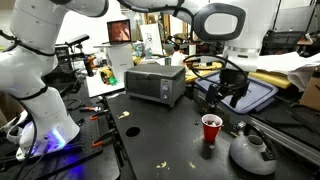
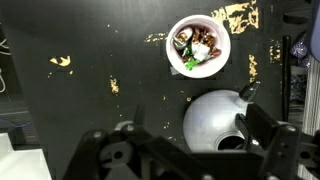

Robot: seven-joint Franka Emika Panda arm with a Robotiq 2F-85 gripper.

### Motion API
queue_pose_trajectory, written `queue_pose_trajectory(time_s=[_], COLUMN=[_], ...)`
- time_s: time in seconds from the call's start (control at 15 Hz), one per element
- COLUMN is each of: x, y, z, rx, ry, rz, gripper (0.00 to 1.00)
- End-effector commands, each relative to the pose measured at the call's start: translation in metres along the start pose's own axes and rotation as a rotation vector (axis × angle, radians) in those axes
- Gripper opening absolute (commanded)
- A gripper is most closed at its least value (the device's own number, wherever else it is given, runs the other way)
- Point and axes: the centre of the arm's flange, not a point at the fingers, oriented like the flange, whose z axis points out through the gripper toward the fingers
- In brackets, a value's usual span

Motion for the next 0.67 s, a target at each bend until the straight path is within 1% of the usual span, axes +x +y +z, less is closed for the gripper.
queue_pose_trajectory(time_s=[0.0, 0.27, 0.6], x=[-0.023, -0.033, -0.045], y=[0.043, 0.053, 0.060], z=[-0.006, 0.009, 0.028], rx=[-0.017, -0.026, -0.023], ry=[0.001, -0.020, -0.011], rz=[-0.063, -0.125, -0.179], gripper=[1.00, 1.00, 1.00])
